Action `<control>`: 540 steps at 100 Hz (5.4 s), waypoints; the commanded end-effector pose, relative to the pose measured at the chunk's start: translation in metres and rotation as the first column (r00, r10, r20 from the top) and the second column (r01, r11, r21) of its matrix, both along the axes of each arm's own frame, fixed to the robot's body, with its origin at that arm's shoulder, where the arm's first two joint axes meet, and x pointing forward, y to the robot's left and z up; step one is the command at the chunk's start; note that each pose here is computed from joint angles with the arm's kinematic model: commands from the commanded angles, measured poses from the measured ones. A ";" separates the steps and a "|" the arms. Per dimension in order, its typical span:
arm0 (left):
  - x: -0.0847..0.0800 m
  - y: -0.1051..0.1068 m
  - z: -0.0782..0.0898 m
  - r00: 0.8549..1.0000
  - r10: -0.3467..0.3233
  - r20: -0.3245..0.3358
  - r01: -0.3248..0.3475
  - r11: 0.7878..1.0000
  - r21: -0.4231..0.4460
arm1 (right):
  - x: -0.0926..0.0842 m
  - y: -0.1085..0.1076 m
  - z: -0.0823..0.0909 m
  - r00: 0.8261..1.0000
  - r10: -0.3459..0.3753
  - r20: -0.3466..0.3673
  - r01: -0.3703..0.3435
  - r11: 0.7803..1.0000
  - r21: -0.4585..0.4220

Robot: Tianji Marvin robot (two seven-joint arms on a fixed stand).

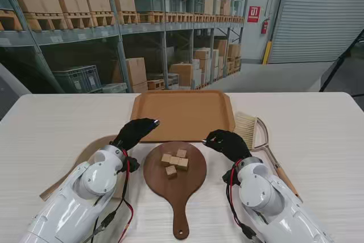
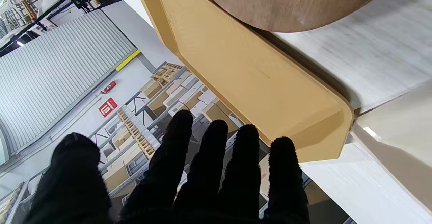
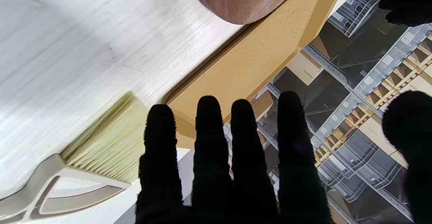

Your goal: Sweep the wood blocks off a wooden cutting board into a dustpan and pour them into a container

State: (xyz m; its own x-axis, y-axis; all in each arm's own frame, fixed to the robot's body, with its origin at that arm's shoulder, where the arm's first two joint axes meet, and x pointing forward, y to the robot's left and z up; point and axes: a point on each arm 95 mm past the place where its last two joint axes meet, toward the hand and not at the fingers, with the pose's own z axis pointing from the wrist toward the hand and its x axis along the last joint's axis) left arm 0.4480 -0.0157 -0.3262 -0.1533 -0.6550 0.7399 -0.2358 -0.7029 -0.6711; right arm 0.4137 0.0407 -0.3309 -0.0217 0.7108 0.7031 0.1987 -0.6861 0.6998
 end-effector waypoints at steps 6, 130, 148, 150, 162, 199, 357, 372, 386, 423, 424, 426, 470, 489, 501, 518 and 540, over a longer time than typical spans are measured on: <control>-0.003 -0.003 -0.002 1.000 -0.011 -0.017 0.011 1.000 -0.003 | -0.004 0.002 -0.006 1.000 0.013 -0.023 -0.013 1.000 -0.001; -0.054 0.095 0.034 0.996 -0.008 0.087 -0.021 0.944 0.331 | -0.009 -0.004 -0.008 0.999 0.035 -0.014 -0.035 0.999 -0.017; -0.075 0.119 0.040 0.997 -0.031 0.068 -0.002 0.901 0.434 | -0.011 -0.008 -0.012 0.999 0.020 -0.027 -0.020 1.000 -0.021; -0.078 0.121 0.039 0.998 -0.033 0.062 0.002 0.895 0.446 | -0.011 -0.009 -0.013 0.999 0.016 -0.028 -0.017 1.000 -0.020; -0.093 0.133 0.037 0.999 -0.042 0.028 0.022 0.854 0.521 | -0.012 -0.009 -0.015 0.999 -0.001 -0.034 0.001 1.000 -0.011; -0.141 0.164 0.028 0.997 0.010 -0.072 0.040 0.748 0.663 | -0.014 -0.010 -0.016 0.999 -0.004 -0.038 0.003 1.000 -0.012; -0.153 0.202 -0.026 0.962 0.239 -0.130 -0.050 0.626 0.779 | -0.016 -0.008 -0.019 0.999 -0.010 -0.052 0.010 1.000 -0.001; -0.150 0.200 -0.031 0.952 0.288 -0.108 -0.105 0.634 0.766 | -0.016 -0.008 -0.020 0.999 -0.010 -0.054 0.010 1.000 -0.001; -0.149 0.199 -0.036 0.937 0.332 -0.111 -0.146 0.657 0.740 | -0.016 -0.008 -0.020 0.998 -0.011 -0.054 0.011 1.000 -0.001; -0.144 0.195 -0.049 0.897 0.433 -0.089 -0.283 0.718 0.636 | -0.017 -0.007 -0.021 0.998 -0.009 -0.062 0.009 1.000 0.001; -0.144 0.195 -0.049 0.896 0.436 -0.090 -0.287 0.720 0.632 | -0.017 -0.007 -0.021 0.998 -0.009 -0.062 0.009 1.000 0.001; -0.144 0.194 -0.049 0.892 0.442 -0.093 -0.294 0.724 0.625 | -0.017 -0.007 -0.021 0.998 -0.009 -0.062 0.009 1.000 0.001; -0.149 0.191 -0.051 0.875 0.479 -0.068 -0.356 0.732 0.581 | -0.017 -0.007 -0.022 0.998 -0.010 -0.067 0.011 1.000 0.004; -0.154 0.191 -0.050 0.881 0.474 -0.006 -0.382 0.718 0.582 | -0.018 -0.006 -0.023 0.997 -0.012 -0.074 0.012 1.000 0.007; -0.158 0.191 -0.048 0.882 0.471 0.029 -0.400 0.713 0.576 | -0.018 -0.006 -0.023 0.997 -0.012 -0.074 0.013 1.000 0.008; -0.165 0.191 -0.044 0.879 0.468 0.092 -0.432 0.699 0.570 | -0.019 -0.006 -0.023 0.997 -0.013 -0.074 0.014 1.000 0.008; -0.177 0.190 -0.036 0.871 0.469 0.145 -0.467 0.700 0.540 | -0.019 -0.007 -0.023 0.997 -0.013 -0.072 0.014 1.000 0.007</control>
State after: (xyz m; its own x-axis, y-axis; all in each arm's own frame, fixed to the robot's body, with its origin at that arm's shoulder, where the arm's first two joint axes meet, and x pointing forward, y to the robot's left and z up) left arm 0.2755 0.1784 -0.3648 0.2959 -0.9279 0.2270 0.0259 -0.2298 -0.9729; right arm 0.3989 0.0313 -0.3495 0.0327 0.7067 0.7068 0.2185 -0.6951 0.6849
